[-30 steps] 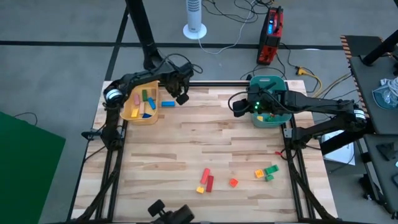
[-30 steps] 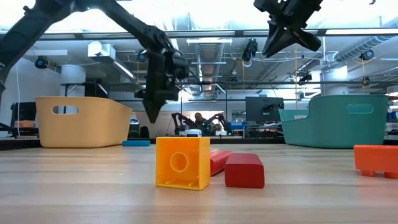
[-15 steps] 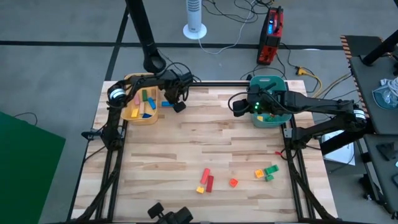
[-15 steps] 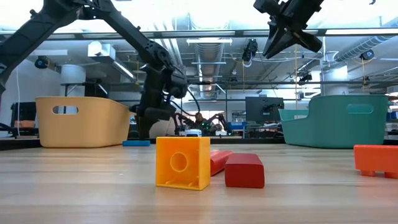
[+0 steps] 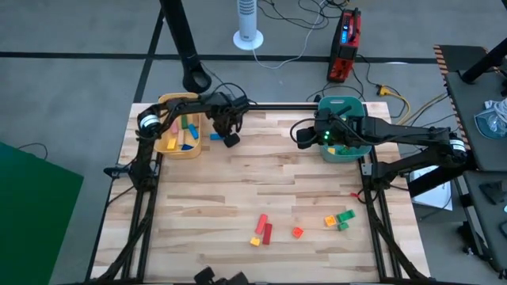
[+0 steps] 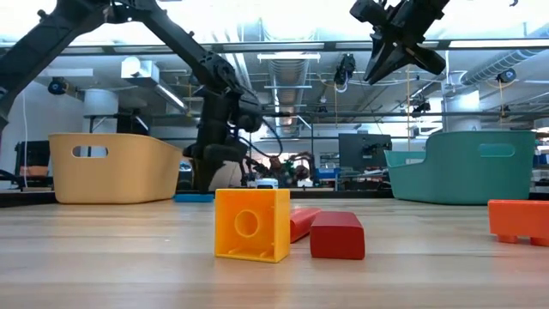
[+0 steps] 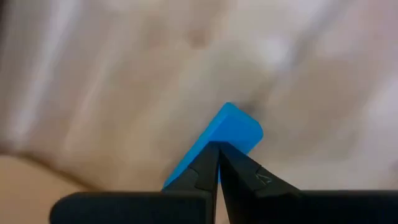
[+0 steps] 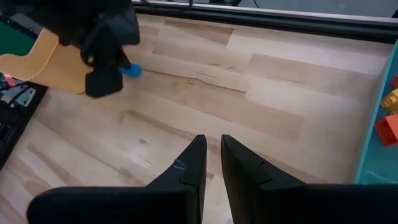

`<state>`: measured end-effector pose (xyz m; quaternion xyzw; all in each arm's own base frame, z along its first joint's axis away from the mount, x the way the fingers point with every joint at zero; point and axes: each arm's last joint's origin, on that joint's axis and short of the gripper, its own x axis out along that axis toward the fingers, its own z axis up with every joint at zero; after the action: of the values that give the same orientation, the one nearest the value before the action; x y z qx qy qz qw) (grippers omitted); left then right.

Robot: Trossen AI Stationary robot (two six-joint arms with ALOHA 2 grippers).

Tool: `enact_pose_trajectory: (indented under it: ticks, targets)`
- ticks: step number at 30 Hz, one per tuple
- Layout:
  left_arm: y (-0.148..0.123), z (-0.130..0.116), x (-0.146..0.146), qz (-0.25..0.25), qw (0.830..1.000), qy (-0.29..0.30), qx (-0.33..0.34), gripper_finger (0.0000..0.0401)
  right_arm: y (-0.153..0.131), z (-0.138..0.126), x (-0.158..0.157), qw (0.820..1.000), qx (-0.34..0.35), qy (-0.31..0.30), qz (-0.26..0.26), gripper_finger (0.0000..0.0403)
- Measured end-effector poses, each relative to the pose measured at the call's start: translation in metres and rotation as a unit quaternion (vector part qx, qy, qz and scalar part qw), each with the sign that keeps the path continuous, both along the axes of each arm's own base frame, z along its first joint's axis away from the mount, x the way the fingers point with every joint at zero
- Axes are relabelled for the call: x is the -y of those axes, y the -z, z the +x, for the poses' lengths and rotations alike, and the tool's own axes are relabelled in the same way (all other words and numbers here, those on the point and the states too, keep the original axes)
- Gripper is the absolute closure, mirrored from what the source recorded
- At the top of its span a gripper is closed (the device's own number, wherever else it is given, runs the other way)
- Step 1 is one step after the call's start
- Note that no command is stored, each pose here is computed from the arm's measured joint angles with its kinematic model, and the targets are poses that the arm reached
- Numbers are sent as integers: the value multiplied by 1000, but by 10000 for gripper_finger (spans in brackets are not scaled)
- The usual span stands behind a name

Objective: Sort blocks by size
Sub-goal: Put the blue block into the yellow bin

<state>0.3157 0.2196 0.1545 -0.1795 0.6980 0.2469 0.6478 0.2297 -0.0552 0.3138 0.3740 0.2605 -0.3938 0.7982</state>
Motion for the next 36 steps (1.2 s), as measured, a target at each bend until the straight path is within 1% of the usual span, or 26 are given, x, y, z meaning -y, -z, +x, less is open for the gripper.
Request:
enact_pose_trajectory:
  ticks: [4, 5, 7, 8, 10, 12, 15, 18, 21, 25, 26, 29, 33, 36]
  targets:
    - [0, 13, 21, -20, 999, 30, 9, 401, 0, 0, 0, 1000, 0, 0, 0, 364]
    - [0, 16, 29, -40, 998, 42, 15, 401, 0, 0, 0, 1000, 0, 0, 0, 364]
    - [-1, 25, 49, -95, 992, 76, 36, 401, 0, 0, 0, 1000, 1, -2, 2, 364]
    - [-1, 29, 60, -110, 989, 91, 41, 401, 0, 0, 0, 1000, 1, -2, 2, 365]
    - [-3, 38, 77, -101, 989, 105, 35, 401, 0, 0, 0, 1000, 1, -2, 3, 364]
    - [-8, 44, 89, -74, 991, 112, 21, 401, 0, 0, 0, 1000, 1, -2, 3, 364]
    - [-18, 49, 96, -65, 990, 125, 12, 396, 0, 0, 0, 1000, 1, -3, 4, 364]
    - [-32, 51, 100, -65, 986, 151, 14, 380, 0, 0, 0, 1000, 1, -4, 5, 364]
    - [-44, 48, 101, -62, 975, 210, 27, 354, 0, 0, 0, 1000, 1, -6, 6, 364]
    - [-49, 37, 101, -71, 954, 289, 21, 310, 0, 0, -1, 1000, 3, -15, 15, 364]
    - [-52, 34, 103, -75, 947, 310, 30, 299, 0, 1, -1, 1000, 3, -17, 17, 364]
    - [-60, 24, 108, -76, 925, 361, 86, 270, 0, 1, -2, 999, 5, -23, 25, 365]
    - [-50, 6, 113, -56, 910, 393, 122, 243, 0, 1, -2, 999, 6, -22, 27, 364]
    - [-45, -6, 118, -22, 900, 406, 159, 227, 1, 1, -2, 999, 6, -20, 28, 364]
